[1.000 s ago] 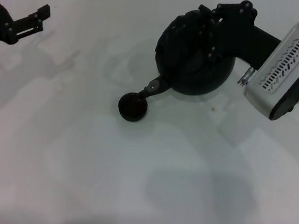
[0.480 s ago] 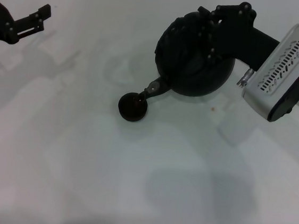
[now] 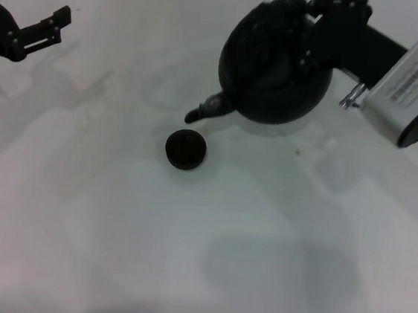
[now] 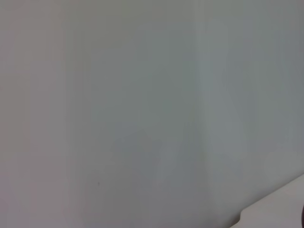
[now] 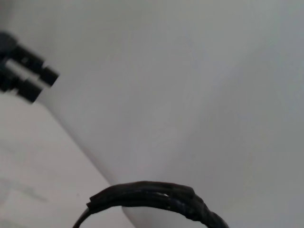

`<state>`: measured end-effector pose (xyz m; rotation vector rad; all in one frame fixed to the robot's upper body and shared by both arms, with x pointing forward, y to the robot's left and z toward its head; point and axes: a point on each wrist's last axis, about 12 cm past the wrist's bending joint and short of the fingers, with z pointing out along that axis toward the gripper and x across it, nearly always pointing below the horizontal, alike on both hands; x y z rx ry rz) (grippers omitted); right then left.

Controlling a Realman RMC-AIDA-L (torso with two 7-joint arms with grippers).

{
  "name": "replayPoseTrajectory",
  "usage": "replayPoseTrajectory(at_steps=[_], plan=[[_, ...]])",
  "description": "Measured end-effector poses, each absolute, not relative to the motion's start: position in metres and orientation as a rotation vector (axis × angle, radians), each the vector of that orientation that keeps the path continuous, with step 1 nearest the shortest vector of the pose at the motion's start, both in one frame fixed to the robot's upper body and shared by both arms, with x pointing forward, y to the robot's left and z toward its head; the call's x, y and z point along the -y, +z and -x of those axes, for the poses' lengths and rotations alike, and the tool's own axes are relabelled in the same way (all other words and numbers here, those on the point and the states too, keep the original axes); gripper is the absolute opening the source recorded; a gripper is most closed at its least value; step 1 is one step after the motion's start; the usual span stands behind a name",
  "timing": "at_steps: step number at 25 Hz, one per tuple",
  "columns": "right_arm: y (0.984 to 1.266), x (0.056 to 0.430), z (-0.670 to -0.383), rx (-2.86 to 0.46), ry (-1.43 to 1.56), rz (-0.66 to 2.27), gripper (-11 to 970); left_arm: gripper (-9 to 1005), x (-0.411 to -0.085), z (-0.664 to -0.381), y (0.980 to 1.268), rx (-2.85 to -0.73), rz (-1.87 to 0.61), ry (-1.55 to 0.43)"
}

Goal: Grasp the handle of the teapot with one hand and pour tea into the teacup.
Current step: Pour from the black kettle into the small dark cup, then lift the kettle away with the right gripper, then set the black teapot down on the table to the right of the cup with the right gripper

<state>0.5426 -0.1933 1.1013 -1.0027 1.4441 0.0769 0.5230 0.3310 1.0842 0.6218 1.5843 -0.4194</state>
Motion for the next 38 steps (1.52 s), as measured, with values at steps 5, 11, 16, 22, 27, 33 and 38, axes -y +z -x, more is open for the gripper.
replayPoseTrajectory(at_steps=[5, 11, 16, 22, 27, 33, 38], plan=[[1.104, 0.198, -0.539, -1.471, 0.117, 0.921, 117, 862, -0.331, -0.523, 1.084, -1.584, -0.623, -0.419], [1.105, 0.206, -0.540, -1.521, 0.168, 0.833, 117, 862, -0.330, -0.526, 1.086, -1.580, -0.629, -0.418], [1.102, 0.227, -0.546, -1.605, 0.215, 0.683, 117, 861, -0.330, -0.527, 1.086, -1.583, -0.628, -0.413], [1.086, 0.266, -0.550, -1.718, 0.346, 0.421, 117, 861, -0.328, -0.526, 1.084, -1.582, -0.631, -0.409], [1.072, 0.295, -0.541, -1.738, 0.510, 0.242, 116, 862, -0.327, -0.527, 1.083, -1.581, -0.633, -0.411], [1.058, 0.305, -0.529, -1.743, 0.609, 0.132, 116, 862, -0.326, -0.527, 1.083, -1.579, -0.639, -0.413], [1.052, 0.306, -0.525, -1.745, 0.629, 0.126, 116, 862, -0.325, -0.529, 1.084, -1.575, -0.645, -0.414]])
